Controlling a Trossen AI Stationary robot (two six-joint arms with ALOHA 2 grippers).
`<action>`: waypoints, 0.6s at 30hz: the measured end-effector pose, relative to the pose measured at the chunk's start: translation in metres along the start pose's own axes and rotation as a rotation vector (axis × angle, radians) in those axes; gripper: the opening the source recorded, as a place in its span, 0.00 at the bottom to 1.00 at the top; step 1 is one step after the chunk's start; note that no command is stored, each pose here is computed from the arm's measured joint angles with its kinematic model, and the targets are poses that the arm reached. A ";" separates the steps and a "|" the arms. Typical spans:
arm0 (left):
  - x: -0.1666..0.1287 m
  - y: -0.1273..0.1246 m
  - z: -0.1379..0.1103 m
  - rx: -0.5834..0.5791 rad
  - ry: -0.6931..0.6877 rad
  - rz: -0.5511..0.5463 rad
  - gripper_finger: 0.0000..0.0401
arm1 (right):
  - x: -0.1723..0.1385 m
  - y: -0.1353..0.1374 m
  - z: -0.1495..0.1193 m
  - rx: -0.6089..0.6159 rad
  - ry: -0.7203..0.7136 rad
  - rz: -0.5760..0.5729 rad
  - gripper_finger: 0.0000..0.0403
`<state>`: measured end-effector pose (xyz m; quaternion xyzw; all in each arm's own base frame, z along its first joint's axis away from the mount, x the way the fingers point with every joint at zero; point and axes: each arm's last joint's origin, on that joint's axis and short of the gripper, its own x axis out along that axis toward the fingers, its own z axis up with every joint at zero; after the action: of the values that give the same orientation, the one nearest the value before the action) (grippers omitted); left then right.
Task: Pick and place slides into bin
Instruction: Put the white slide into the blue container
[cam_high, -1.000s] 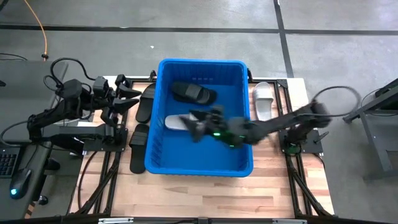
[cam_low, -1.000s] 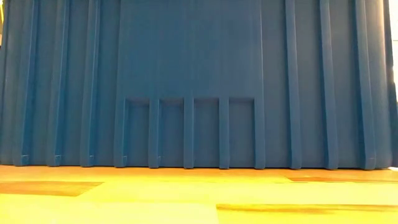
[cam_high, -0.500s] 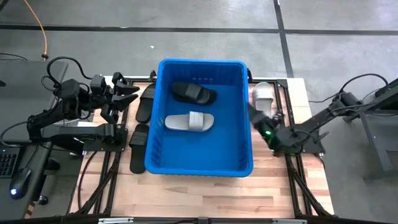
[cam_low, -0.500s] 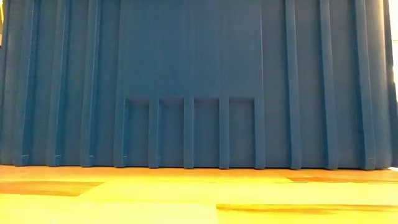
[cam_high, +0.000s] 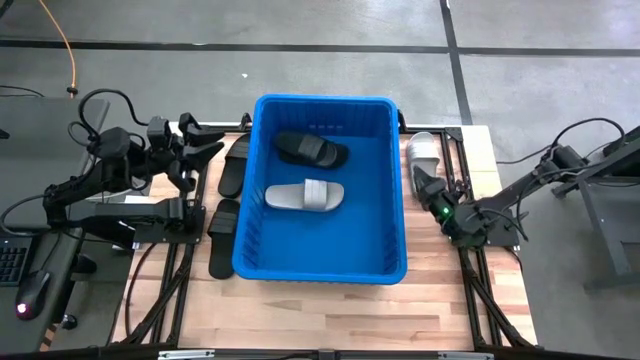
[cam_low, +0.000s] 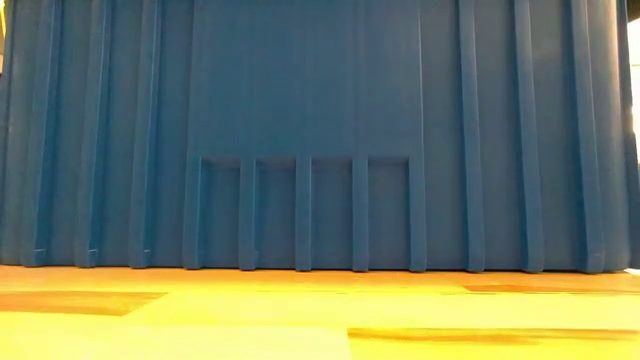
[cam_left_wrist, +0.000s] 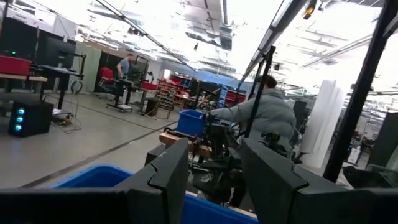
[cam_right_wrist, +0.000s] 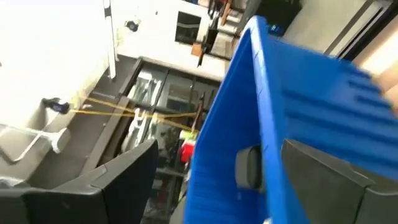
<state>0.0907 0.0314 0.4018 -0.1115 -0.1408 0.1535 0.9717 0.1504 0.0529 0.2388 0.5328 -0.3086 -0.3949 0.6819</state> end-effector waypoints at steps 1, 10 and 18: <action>0.000 0.000 0.000 0.000 0.000 0.006 0.34 | 0.001 -0.001 0.001 0.001 -0.005 -0.001 0.82; 0.002 0.002 -0.001 0.004 -0.011 0.070 0.34 | 0.012 0.003 0.011 0.011 -0.069 -0.017 0.82; 0.004 0.002 -0.001 0.017 -0.006 0.074 0.34 | 0.019 -0.001 0.013 0.126 -0.123 -0.023 0.82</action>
<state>0.0938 0.0346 0.4008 -0.1080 -0.1383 0.1907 0.9658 0.1487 0.0303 0.2408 0.5529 -0.3681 -0.4144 0.6222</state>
